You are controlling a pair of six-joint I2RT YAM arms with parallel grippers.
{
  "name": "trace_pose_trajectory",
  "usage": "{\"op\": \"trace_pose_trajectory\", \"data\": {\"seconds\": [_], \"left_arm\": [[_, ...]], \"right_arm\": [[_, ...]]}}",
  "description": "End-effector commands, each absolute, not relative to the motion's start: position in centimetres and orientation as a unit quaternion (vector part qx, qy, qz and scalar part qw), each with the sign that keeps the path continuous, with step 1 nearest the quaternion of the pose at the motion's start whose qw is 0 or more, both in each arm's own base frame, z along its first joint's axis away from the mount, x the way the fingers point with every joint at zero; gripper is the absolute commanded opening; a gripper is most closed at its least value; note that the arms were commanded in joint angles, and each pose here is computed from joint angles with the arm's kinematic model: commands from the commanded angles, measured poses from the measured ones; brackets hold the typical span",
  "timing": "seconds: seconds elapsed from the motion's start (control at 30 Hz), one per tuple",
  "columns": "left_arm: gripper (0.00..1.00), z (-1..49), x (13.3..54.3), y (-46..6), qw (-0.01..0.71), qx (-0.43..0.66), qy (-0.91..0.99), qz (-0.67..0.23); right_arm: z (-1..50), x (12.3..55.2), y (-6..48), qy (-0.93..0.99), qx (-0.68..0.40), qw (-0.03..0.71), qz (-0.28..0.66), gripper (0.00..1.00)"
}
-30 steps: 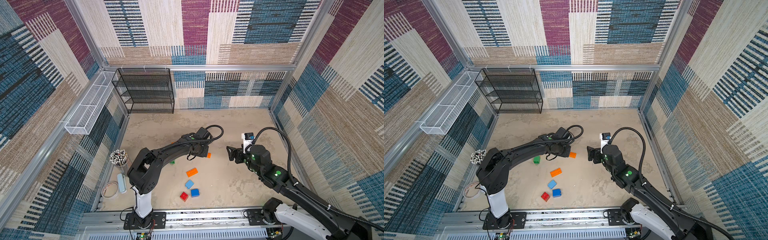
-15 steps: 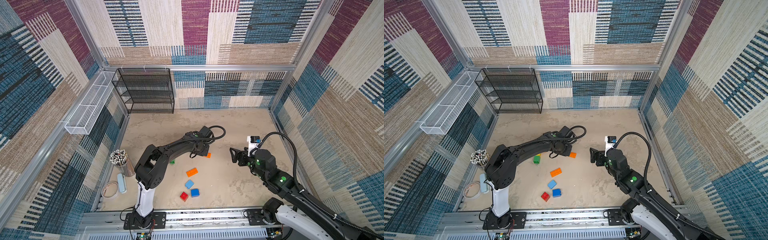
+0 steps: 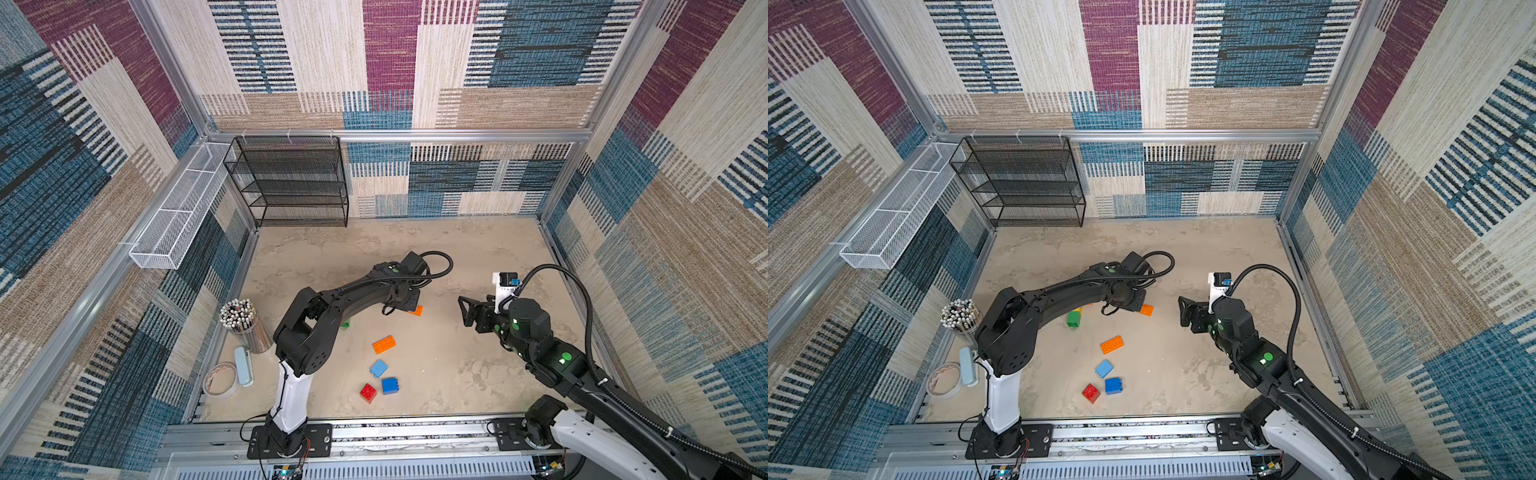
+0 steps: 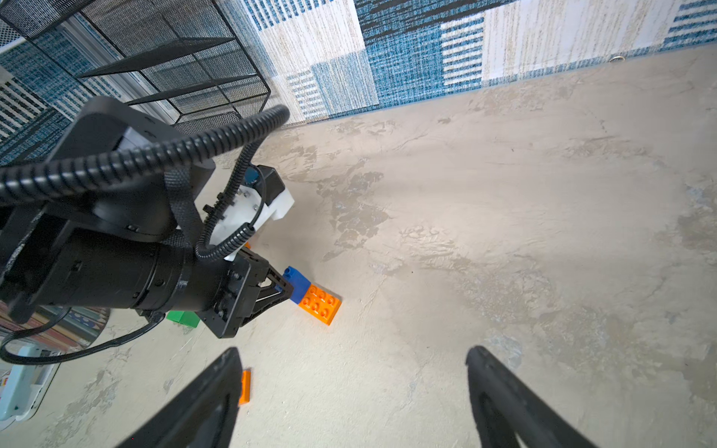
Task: Assemble the letter p with lego
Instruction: Assemble the lego brick with the lego brick.
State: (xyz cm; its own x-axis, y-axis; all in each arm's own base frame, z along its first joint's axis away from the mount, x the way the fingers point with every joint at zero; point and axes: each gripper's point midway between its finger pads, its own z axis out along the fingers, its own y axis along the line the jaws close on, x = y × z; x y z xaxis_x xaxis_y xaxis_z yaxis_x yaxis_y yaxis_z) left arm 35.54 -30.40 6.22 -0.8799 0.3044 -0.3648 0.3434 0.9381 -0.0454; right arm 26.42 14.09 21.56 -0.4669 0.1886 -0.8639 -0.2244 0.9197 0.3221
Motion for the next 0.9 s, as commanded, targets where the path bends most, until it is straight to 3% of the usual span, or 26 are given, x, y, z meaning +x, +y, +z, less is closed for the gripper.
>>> {"op": "trace_pose_trajectory", "data": {"seconds": [0.0, 0.47, 0.87], "left_arm": [[0.03, 5.5, 35.0, -29.9, 0.163, 0.171, 0.971, -0.034], [0.01, 3.1, 33.9, -27.8, 0.105, 0.19, 0.975, 0.055], [0.02, 5.6, 33.5, -25.1, 0.136, 0.12, 0.98, 0.078]], "right_arm": [[22.3, 26.4, 14.2, 0.828, -0.009, 0.521, 0.207, 0.91], [24.4, 25.7, 11.6, 0.815, 0.043, 0.546, 0.191, 0.92], [23.0, 25.7, 13.1, 0.832, 0.014, 0.517, 0.201, 0.92]]}}
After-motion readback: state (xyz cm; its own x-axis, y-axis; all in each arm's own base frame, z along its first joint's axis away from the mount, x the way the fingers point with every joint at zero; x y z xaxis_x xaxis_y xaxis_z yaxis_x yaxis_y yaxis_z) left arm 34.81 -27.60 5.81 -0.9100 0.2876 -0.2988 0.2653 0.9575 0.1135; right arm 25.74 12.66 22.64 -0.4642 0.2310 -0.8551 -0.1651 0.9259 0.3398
